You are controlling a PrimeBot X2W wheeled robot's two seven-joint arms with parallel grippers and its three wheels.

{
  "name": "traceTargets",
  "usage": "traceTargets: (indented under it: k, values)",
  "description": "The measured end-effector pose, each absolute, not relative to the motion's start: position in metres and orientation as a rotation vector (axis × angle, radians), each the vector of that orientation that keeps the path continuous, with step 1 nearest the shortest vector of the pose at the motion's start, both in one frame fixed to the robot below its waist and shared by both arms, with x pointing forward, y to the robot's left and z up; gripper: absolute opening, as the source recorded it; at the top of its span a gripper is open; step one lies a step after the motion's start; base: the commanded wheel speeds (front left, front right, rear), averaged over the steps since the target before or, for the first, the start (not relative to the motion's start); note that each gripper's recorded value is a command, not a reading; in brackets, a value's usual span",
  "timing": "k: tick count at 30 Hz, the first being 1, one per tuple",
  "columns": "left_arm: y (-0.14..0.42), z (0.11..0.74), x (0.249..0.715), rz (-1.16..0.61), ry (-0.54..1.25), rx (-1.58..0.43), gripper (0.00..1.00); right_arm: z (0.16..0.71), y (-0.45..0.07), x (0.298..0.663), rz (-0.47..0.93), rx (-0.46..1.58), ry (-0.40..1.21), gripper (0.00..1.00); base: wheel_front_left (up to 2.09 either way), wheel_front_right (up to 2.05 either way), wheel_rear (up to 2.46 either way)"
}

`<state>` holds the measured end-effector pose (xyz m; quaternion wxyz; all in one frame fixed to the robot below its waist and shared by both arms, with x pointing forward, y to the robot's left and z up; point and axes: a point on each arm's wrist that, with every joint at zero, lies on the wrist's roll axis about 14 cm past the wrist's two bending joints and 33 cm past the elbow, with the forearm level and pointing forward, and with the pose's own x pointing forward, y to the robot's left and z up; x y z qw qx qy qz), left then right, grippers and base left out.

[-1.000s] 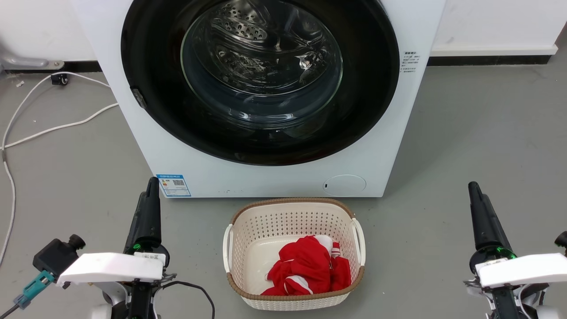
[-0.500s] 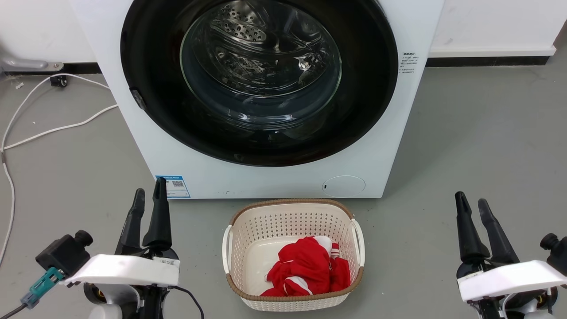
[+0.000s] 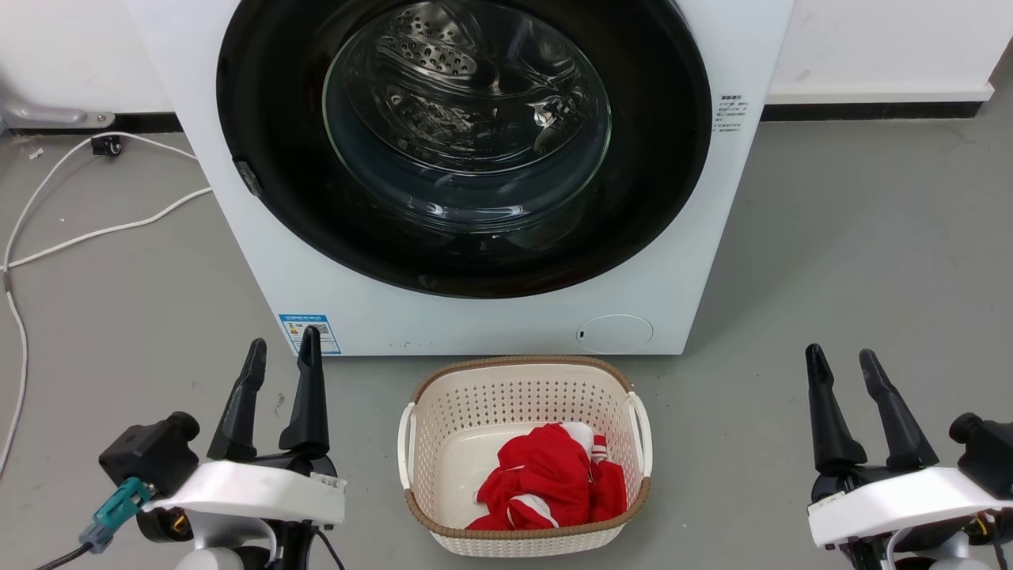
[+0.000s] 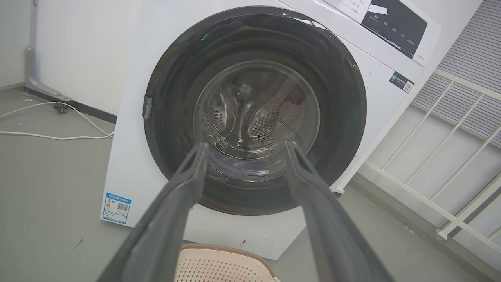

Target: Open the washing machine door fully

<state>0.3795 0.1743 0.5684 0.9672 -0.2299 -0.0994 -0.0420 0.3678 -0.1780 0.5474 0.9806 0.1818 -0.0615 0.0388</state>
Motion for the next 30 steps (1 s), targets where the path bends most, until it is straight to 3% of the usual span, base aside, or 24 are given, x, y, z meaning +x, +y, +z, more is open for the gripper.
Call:
traceTargets:
  k: [30]
  values:
    - [0.1681, 0.5756, 0.3741, -0.083, -0.255, -0.146, 1.00, 0.5421, -0.1718, 0.3621, 0.096, 0.079, -0.100, 1.00, 0.00, 0.00, 0.00]
